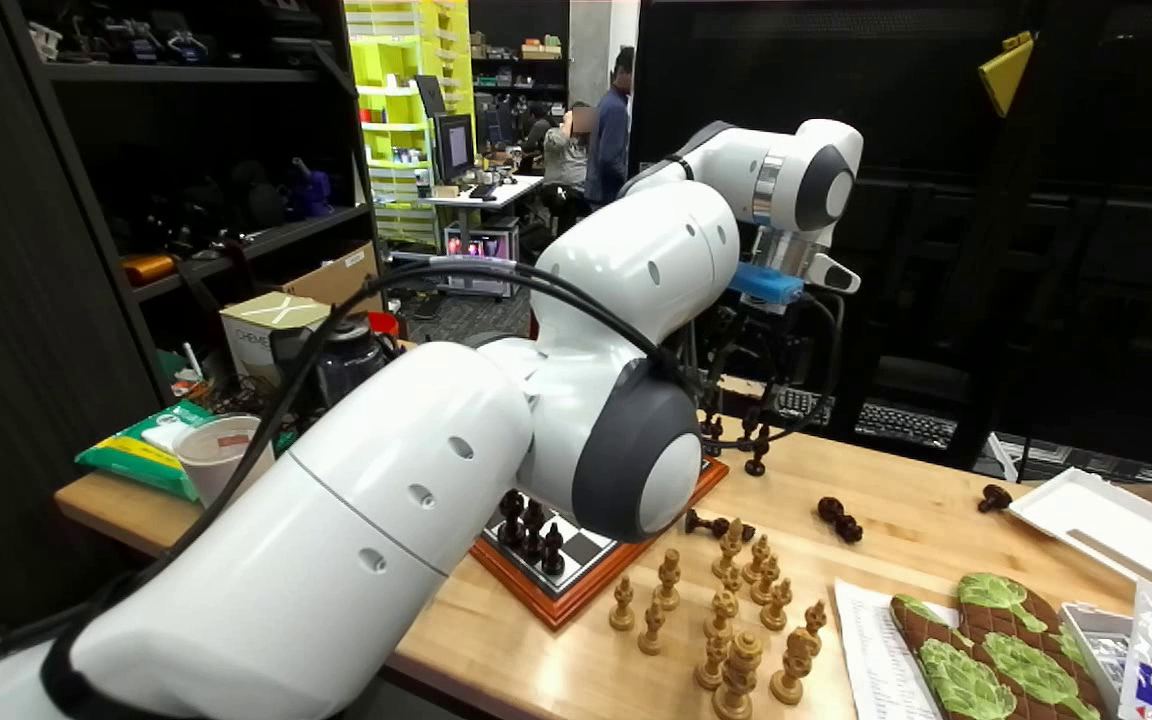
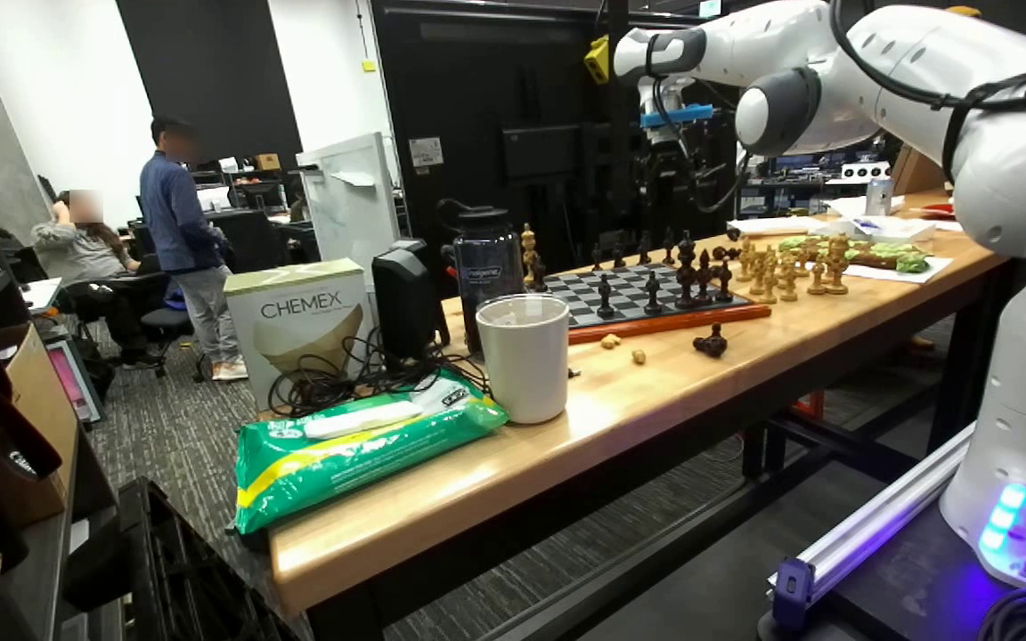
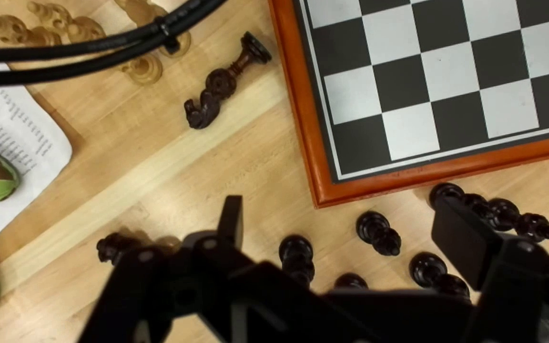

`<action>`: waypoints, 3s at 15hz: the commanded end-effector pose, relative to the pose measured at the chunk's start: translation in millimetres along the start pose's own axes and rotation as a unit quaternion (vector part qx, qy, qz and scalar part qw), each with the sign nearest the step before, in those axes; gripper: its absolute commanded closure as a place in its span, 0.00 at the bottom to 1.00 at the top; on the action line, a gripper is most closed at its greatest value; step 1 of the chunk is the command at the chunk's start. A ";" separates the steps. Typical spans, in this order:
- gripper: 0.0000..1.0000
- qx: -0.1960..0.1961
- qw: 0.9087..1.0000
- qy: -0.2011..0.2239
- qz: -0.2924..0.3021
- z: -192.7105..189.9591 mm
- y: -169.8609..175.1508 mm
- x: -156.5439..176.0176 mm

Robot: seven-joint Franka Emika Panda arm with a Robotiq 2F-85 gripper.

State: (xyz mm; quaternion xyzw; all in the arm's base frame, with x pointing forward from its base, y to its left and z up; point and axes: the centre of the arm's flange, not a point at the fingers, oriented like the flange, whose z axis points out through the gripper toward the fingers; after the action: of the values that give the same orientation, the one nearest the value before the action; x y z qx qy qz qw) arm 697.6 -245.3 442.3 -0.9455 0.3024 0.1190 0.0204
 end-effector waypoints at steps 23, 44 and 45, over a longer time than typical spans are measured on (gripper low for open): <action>0.00 0.022 0.997 0.067 -0.029 35.8 11.2 2.9; 0.00 0.025 0.998 0.055 -0.017 51.9 32.5 13.6; 0.00 0.025 0.998 0.055 -0.016 52.2 32.9 13.7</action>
State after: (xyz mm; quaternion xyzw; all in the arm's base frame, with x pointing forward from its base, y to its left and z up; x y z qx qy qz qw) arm 713.9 -284.0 397.3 -0.9535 0.2937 0.0644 0.0214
